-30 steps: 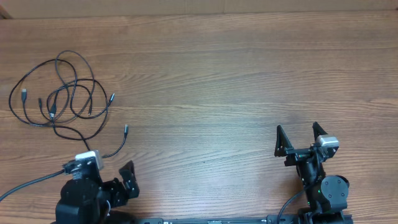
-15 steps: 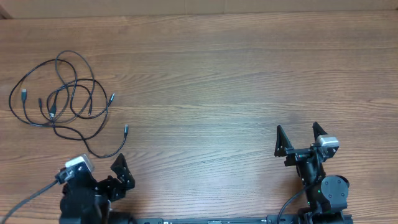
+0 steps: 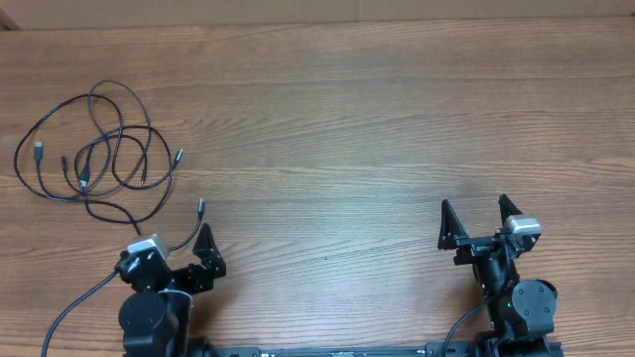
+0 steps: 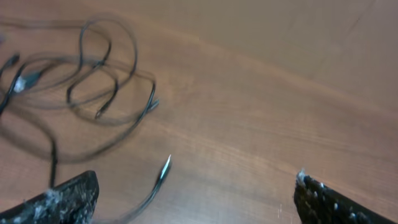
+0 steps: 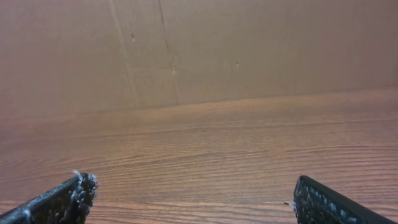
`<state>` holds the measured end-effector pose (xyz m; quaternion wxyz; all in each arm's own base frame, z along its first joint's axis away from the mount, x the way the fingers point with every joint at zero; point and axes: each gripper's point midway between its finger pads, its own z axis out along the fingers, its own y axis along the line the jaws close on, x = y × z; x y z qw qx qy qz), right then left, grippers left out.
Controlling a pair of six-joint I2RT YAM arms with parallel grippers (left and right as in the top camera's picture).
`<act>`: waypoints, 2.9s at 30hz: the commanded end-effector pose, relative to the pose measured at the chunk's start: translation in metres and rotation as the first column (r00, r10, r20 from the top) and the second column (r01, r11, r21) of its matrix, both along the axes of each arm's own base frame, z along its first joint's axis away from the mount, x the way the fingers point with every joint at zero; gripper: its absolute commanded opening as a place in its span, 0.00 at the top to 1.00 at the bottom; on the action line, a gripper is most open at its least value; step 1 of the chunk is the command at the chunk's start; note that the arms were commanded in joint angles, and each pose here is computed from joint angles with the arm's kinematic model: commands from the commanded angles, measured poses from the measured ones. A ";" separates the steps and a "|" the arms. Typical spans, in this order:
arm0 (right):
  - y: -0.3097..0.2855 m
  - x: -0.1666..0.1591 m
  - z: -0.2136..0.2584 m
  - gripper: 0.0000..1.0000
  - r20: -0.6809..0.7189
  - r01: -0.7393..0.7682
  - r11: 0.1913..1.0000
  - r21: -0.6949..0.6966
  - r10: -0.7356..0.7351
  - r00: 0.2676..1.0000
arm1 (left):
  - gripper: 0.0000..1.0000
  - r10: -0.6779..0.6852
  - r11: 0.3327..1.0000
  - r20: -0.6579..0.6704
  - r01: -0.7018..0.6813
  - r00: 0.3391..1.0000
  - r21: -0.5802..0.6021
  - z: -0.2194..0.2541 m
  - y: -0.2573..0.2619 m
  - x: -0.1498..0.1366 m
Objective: Untangle cables
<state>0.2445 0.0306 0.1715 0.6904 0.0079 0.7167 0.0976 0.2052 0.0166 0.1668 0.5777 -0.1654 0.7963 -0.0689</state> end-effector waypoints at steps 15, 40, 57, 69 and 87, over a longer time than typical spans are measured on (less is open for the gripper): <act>0.002 0.000 -0.002 0.00 0.004 -0.012 1.000 -0.003 0.012 1.000 | 0.00 -0.188 0.966 0.268 0.129 0.945 0.222 0.001 -0.019 0.041; 0.002 0.000 -0.002 0.00 0.004 -0.012 1.000 -0.003 0.012 1.000 | 0.00 -0.314 0.893 0.206 0.214 0.927 0.397 -0.008 -0.032 0.040; 0.002 0.000 -0.002 0.00 0.004 -0.012 1.000 -0.003 0.012 1.000 | 0.00 -0.295 0.920 0.223 0.213 0.929 0.330 -0.007 -0.033 0.040; 0.003 0.000 -0.002 0.00 0.004 -0.012 1.000 -0.003 0.012 1.000 | 0.00 -0.295 0.920 0.223 0.212 0.929 0.331 -0.007 -0.033 0.040; 0.002 0.000 -0.002 0.00 0.004 -0.012 1.000 -0.003 0.012 1.000 | 0.96 -0.288 0.921 0.222 0.206 0.932 0.331 -0.007 -0.031 0.040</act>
